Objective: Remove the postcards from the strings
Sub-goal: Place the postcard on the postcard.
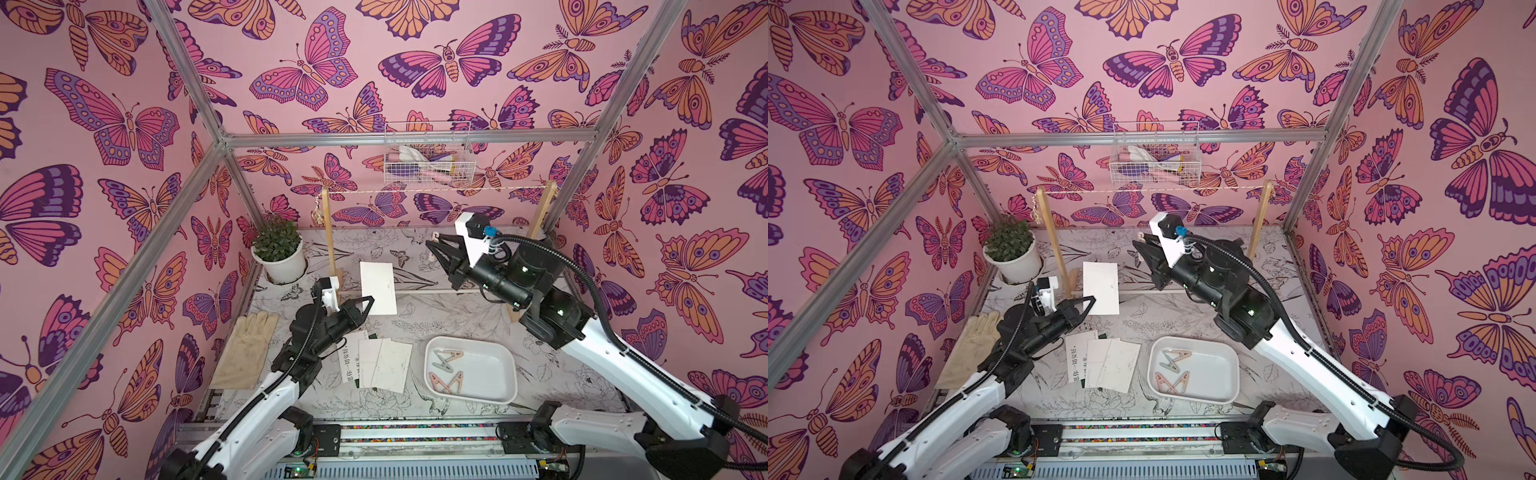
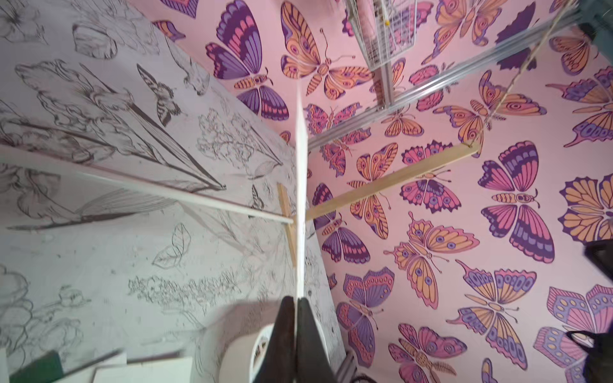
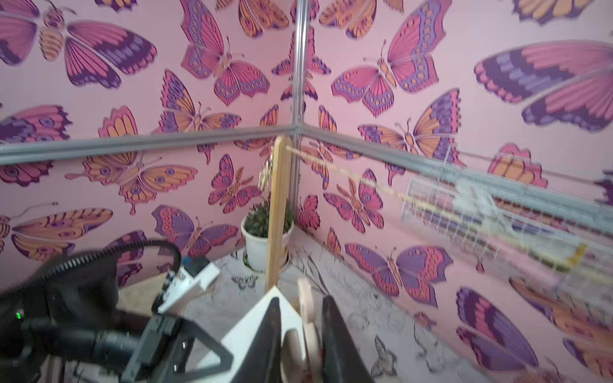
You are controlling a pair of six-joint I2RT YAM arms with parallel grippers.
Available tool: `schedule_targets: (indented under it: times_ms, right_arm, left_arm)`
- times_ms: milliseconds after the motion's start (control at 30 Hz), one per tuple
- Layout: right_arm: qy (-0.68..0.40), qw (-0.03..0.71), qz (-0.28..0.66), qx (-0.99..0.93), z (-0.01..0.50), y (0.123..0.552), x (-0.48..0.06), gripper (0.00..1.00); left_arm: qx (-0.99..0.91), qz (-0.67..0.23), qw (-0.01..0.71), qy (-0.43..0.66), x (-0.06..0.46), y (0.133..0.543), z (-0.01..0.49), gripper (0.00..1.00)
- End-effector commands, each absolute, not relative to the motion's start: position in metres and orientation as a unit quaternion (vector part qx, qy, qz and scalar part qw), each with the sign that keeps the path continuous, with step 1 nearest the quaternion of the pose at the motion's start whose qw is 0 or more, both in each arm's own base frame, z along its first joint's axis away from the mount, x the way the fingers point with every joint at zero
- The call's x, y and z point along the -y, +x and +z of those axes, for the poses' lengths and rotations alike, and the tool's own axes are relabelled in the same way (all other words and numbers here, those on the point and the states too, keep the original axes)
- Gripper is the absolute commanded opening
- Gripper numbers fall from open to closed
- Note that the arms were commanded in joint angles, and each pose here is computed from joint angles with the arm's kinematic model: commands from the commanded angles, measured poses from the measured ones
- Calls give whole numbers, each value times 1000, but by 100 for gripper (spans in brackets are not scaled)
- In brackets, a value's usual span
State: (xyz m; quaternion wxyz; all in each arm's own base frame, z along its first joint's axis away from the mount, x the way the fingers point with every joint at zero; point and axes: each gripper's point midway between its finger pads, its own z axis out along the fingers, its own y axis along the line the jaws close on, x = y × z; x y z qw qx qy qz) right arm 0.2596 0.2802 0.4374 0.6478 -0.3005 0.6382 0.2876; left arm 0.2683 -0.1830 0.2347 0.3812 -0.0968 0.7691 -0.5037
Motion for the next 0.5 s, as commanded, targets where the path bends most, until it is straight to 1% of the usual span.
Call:
schedule_targets:
  times_ms: [0, 100, 200, 367, 467]
  right_arm:
    - [-258, 590, 259, -720, 383, 248, -251, 1]
    - [-237, 542, 256, -765, 340, 225, -226, 1]
    - [-214, 483, 267, -806, 300, 205, -210, 2]
    - [-189, 397, 305, -845, 237, 177, -209, 2]
    - [-182, 363, 300, -863, 202, 167, -210, 2]
  left_arm:
    - [-883, -412, 207, -90, 176, 203, 159, 0]
    - [-900, -404, 135, -93, 179, 172, 148, 0]
    - [-906, -401, 78, -113, 178, 145, 134, 0]
    - [-917, -363, 39, -163, 159, 117, 104, 0]
    - [-922, -337, 33, -187, 151, 115, 86, 0]
